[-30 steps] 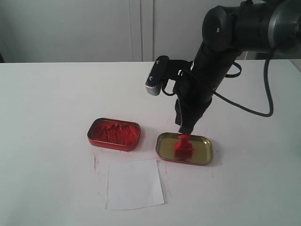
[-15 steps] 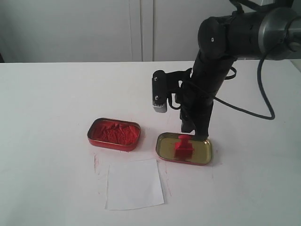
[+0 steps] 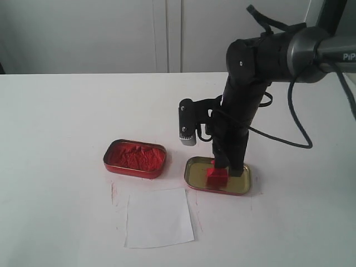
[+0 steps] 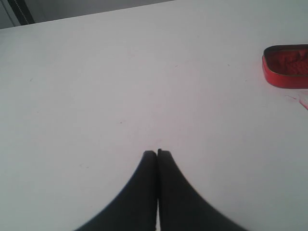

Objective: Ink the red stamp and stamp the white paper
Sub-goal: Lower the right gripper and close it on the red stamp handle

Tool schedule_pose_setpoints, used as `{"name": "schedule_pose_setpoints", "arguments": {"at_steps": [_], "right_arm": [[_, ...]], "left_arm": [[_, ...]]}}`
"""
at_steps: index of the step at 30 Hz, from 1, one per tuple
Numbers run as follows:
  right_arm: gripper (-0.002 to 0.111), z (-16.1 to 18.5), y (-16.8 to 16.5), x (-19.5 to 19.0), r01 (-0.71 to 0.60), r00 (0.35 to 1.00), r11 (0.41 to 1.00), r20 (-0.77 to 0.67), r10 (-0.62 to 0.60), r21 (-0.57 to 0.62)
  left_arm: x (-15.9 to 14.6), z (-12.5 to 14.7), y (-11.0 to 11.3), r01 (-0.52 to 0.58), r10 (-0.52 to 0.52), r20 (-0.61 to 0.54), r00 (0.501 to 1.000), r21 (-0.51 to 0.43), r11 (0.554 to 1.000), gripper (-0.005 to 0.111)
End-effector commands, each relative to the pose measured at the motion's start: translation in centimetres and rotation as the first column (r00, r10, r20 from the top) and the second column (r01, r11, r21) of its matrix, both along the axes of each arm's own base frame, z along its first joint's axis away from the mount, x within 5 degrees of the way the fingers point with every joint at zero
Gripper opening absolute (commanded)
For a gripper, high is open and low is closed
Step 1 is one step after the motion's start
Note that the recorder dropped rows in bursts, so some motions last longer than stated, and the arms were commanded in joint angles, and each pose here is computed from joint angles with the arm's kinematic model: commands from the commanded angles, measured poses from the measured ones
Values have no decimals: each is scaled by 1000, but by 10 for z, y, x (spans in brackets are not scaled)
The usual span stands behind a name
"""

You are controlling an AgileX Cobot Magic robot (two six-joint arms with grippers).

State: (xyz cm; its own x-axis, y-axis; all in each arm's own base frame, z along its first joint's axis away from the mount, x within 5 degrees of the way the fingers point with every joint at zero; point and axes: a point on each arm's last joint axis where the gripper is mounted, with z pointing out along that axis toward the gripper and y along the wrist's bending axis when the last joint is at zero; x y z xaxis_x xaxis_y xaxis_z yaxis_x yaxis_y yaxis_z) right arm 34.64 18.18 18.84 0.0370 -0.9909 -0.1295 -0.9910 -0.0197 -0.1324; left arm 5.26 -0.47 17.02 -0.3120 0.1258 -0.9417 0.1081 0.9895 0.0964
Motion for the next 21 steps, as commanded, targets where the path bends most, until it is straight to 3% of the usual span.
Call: {"name": "schedule_pose_setpoints", "arguments": {"at_steps": [1,21], "right_arm": [[35,-6,1,2,-7,1000,1000,-14,7,-3],[35,-31,5,7,6,999,1000,-42,-6,0]], "left_arm": [[0,-1,0,0,0,5,1000,0,1000,0],[0,-1,0,0,0,5,1000,0,1000,0]]}}
